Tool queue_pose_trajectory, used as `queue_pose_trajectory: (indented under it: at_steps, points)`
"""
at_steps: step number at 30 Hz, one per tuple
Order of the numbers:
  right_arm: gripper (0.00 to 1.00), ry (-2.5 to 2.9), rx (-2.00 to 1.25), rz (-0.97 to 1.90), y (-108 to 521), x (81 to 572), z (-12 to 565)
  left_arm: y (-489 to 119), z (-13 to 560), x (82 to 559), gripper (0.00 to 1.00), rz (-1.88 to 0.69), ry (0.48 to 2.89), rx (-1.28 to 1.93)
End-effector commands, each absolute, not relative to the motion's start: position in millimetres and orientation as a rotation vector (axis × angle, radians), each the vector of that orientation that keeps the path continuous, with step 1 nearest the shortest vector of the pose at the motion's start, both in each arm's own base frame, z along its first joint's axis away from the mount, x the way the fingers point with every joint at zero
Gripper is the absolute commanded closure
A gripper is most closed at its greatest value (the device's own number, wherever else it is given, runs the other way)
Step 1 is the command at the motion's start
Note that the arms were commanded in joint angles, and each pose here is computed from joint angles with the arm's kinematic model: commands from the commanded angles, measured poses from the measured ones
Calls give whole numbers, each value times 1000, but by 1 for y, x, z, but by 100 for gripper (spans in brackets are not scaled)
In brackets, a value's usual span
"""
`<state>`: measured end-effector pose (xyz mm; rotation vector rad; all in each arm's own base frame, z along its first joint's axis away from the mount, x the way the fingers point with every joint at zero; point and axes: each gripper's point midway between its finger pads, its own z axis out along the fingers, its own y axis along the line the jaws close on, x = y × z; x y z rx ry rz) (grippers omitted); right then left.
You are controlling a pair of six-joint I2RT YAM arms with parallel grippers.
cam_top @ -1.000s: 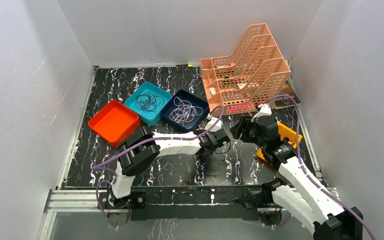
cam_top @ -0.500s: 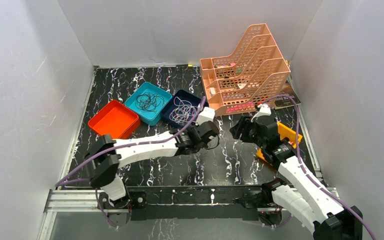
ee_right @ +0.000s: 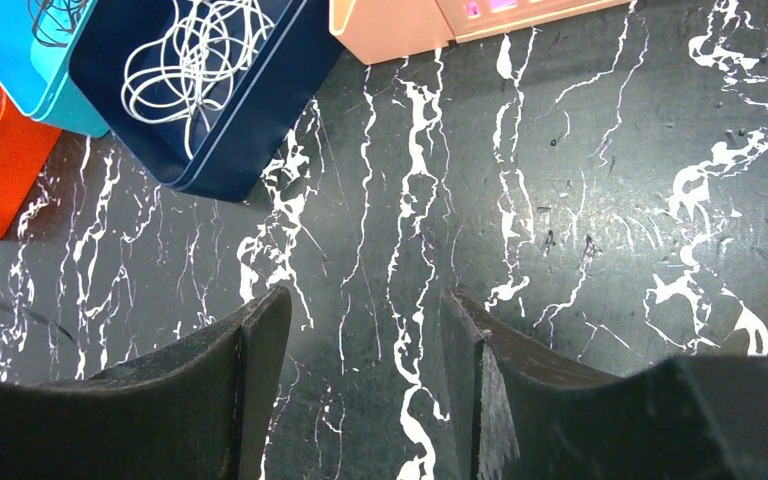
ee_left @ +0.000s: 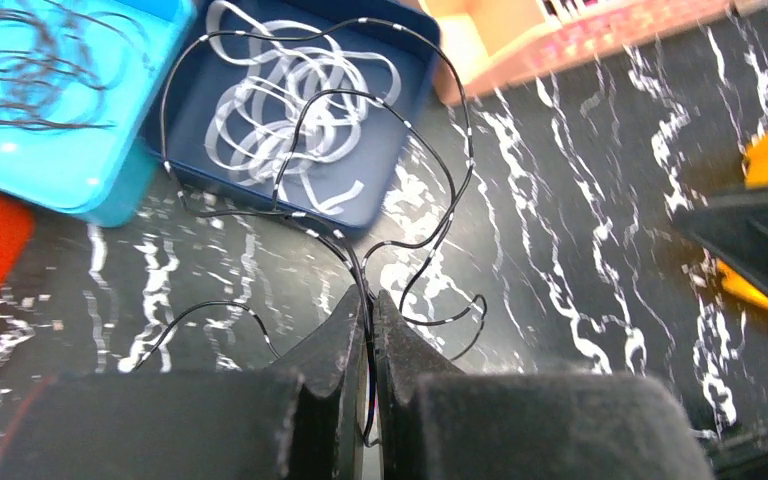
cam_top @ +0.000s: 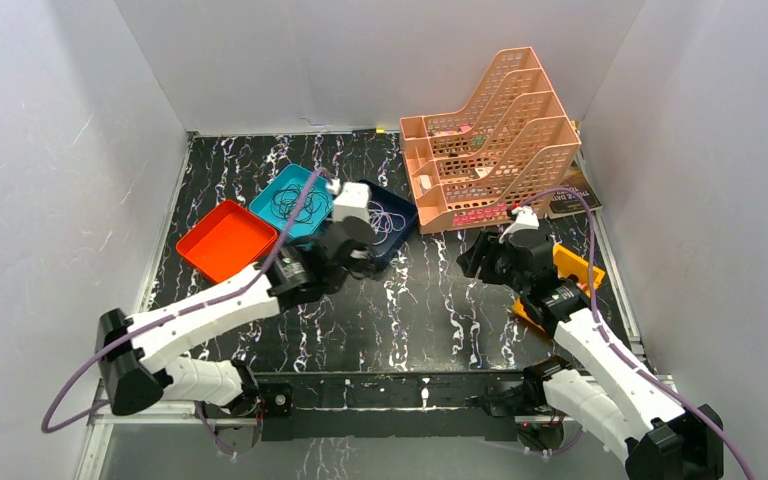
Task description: Untangle the cables
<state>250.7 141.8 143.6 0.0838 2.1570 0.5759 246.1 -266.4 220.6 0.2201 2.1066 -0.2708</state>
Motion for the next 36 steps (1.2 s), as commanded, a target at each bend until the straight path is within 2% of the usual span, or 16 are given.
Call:
queue_pose_trajectory:
  at_steps: [1,12,21,28,36]
  points:
    - [35,2101,67,608,147,259,156,-199,241,264,100,-159,2081,97]
    - [35,2112,60,613,148,257,152,-73,261,297,100,116,2063,-95]
    - [35,2119,33,628,152,257,153,22,235,317,100,273,2108,-394]
    - [35,2125,29,622,150,254,150,76,214,324,100,511,2132,-521]
    - [35,2124,27,631,152,254,150,104,190,347,100,561,2102,-622]
